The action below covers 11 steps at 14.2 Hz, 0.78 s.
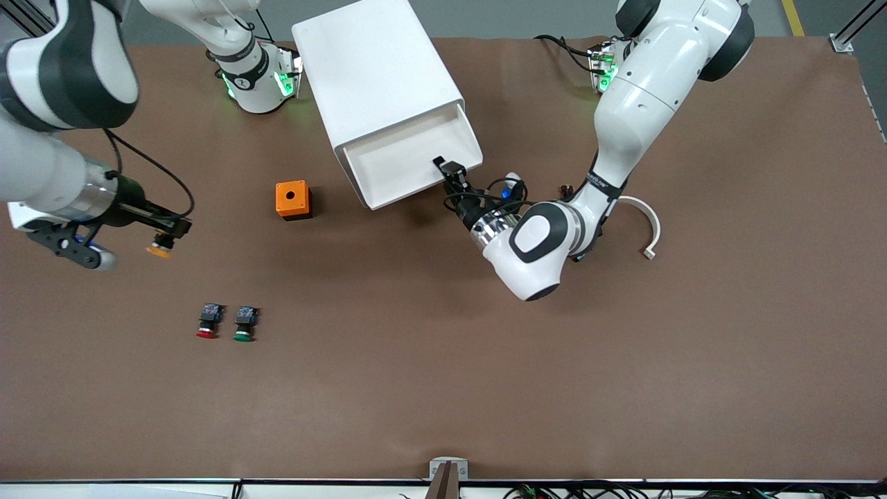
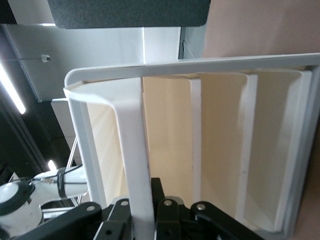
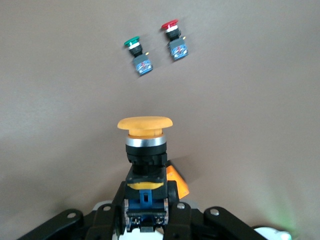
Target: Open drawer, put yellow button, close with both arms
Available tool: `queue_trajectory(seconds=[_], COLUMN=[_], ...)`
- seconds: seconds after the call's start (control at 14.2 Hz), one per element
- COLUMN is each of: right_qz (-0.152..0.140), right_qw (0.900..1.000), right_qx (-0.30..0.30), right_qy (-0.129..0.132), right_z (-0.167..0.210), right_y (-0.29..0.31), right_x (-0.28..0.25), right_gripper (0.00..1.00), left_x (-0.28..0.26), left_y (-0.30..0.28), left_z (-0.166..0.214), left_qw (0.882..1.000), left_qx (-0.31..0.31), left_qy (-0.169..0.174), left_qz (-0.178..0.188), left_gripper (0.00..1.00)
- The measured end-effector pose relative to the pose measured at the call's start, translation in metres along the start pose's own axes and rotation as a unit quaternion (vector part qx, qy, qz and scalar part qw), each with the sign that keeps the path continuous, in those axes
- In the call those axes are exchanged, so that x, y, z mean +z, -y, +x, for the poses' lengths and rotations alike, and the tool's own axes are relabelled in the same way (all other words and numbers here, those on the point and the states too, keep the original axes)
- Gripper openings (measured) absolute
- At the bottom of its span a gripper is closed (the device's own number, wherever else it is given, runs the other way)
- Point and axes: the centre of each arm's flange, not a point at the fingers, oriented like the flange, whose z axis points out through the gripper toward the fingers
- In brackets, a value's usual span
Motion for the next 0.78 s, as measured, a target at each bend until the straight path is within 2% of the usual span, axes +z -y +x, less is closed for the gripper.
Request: queue_trajectory(seconds=[0.14,0.28,0.42,0.49,0.57,0.71,0.78], right_qz=[0.007,0.028,0.044,0.048,0.052,0.061,0.065], right_qw=[0.999,0.996,0.993,0.991,0.989,0.985,0.983], right_qx=[0.038,0.079,0.111,0.124,0.137,0.16,0.172], right_qy=[-0.006,-0.007,-0.009,-0.012,-0.014,-0.017,-0.018], right_z=[-0.023,-0.053,-0.088,-0.107,-0.125,-0.153,-0.164], right_y=[0.033,0.071,0.11,0.126,0.141,0.165,0.174], right_x=[0.002,0.002,0.004,0.005,0.006,0.01,0.012], right_gripper=[0.33,0.33,0.33,0.33,0.33,0.33,0.33], left_x=[-0.017,-0.027,-0.03,-0.031,-0.032,-0.036,-0.039], left_y=[-0.002,-0.003,-0.003,-0.003,-0.003,-0.004,-0.003], left_z=[0.005,0.008,0.009,0.009,0.01,0.011,0.011], left_qw=[1.0,1.0,1.0,1.0,0.999,0.998,0.996], left_qx=[0.002,0.003,0.011,0.018,0.027,0.061,0.083], left_qy=[0.013,0.021,0.023,0.024,0.025,0.028,0.03], left_qz=[0.0,-0.001,-0.001,-0.002,-0.002,-0.004,-0.005], left_gripper=[0.11,0.14,0.18,0.23,0.23,0.38,0.5])
